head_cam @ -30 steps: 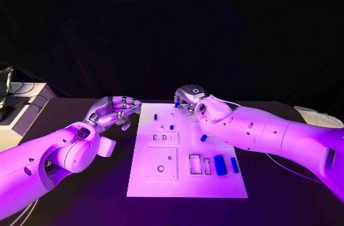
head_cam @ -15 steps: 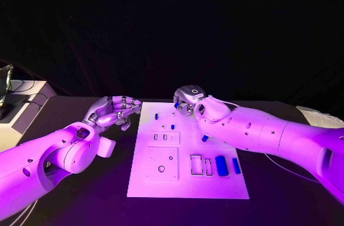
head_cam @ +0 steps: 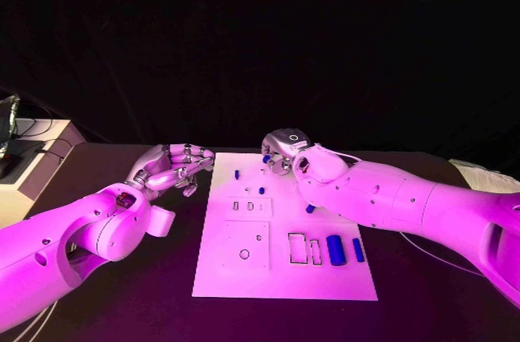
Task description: Assemble the parts on the task board
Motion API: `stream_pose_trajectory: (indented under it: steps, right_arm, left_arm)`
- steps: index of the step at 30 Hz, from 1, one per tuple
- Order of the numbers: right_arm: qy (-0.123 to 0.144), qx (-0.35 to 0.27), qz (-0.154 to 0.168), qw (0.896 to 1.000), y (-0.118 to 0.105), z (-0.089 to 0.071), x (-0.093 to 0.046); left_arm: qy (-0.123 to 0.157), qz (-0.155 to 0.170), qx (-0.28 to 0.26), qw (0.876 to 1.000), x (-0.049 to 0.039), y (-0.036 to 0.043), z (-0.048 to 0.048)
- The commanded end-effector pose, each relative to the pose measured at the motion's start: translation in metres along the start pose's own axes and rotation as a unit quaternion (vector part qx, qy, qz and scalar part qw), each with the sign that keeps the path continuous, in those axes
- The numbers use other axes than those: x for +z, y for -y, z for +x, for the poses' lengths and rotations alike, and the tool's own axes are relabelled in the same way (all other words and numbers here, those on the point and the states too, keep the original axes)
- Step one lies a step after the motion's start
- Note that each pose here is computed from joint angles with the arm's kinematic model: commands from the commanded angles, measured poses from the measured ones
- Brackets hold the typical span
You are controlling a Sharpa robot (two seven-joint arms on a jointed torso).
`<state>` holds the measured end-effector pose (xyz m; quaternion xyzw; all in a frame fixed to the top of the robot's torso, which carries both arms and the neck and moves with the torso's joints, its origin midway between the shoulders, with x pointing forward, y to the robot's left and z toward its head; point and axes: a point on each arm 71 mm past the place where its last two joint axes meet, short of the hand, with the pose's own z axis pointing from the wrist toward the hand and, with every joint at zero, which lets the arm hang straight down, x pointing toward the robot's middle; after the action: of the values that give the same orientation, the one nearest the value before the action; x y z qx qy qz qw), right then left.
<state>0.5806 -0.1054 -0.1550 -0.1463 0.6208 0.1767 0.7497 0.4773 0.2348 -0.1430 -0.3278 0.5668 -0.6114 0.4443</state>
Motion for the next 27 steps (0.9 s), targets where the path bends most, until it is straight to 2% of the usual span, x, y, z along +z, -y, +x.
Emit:
stream_pose_trajectory:
  steps: [1, 15, 21, 27]
  right_arm:
    - [-0.004, -0.002, -0.006, 1.0, -0.002, 0.0, 0.0]
    - [0.02, -0.001, 0.013, 1.0, 0.011, -0.004, -0.004]
    - [0.025, 0.018, 0.025, 0.999, 0.027, -0.009, -0.017]
    - [0.019, 0.077, 0.07, 0.994, 0.061, -0.022, -0.037]
  left_arm:
    - [-0.009, 0.005, -0.001, 1.0, 0.0009, 0.0014, 0.0023]
    - [-0.005, 0.003, 0.001, 1.0, 0.0006, 0.0001, -0.0014]
    - [-0.005, 0.003, 0.001, 1.0, 0.0004, -0.0002, -0.0024]
    - [-0.013, 0.012, 0.004, 1.0, -0.0005, 0.001, -0.0026]
